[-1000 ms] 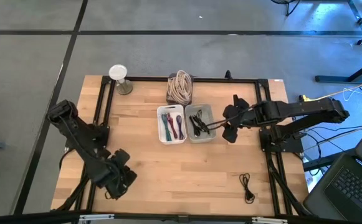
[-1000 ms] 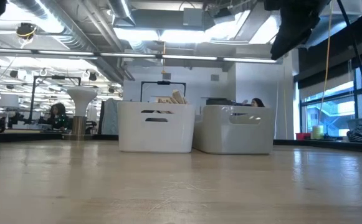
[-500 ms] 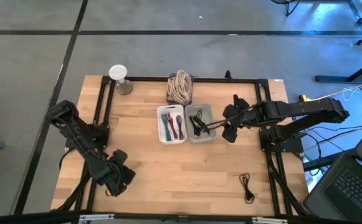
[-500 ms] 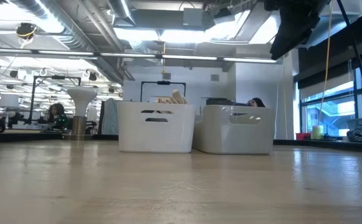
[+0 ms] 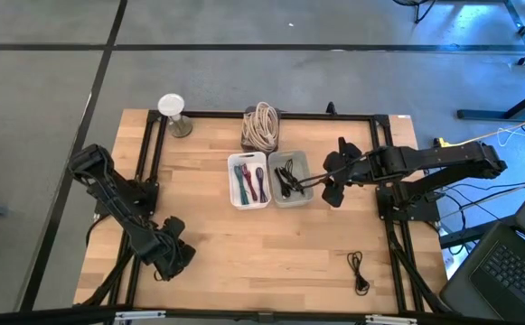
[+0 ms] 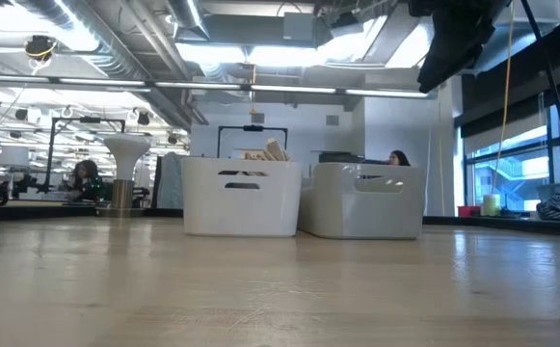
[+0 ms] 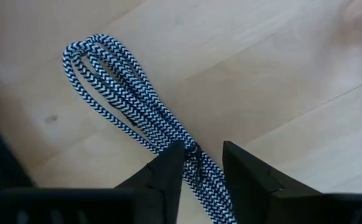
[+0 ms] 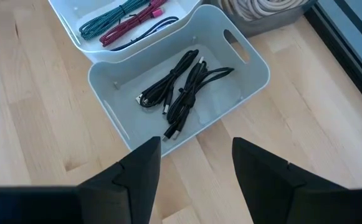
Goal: Pick & Place USB Port
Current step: Put the white and black charger cable into the white bin
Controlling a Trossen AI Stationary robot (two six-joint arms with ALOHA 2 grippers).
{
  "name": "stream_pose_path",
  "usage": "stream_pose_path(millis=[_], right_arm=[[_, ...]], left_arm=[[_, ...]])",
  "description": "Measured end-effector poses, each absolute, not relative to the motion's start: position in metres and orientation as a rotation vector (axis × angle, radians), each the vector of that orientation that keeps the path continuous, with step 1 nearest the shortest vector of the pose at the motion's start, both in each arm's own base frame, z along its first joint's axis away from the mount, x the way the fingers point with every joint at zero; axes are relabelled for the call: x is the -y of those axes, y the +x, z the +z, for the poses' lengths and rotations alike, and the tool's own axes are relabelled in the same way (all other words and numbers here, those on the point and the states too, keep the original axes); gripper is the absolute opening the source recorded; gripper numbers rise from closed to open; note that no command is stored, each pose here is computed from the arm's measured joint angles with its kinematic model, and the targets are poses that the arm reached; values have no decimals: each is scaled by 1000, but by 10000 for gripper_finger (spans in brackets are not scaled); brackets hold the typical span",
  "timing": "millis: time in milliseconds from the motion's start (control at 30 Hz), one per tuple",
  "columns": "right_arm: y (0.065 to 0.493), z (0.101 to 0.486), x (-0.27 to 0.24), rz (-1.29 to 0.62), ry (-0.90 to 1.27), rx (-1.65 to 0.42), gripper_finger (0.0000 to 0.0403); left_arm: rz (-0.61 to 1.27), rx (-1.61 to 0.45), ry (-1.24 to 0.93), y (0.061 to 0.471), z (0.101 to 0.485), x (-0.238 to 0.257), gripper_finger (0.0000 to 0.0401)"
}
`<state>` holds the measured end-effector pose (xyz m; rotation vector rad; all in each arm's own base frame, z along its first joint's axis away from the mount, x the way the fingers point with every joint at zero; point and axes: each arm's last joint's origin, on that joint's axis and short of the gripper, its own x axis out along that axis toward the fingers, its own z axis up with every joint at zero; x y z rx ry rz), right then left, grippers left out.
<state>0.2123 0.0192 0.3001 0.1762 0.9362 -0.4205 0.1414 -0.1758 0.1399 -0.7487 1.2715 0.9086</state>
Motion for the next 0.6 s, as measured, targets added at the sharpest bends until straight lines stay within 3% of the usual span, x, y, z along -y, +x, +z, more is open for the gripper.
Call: stream_pose_path(millis=[300, 600], right_arm=[[213, 300, -19, -427, 192, -931, 200], [212, 300, -19, -430, 198, -930, 200]], left_arm=[[891, -1369, -738, 146, 157, 186, 77], [894, -1415, -750, 145, 156, 186, 144]])
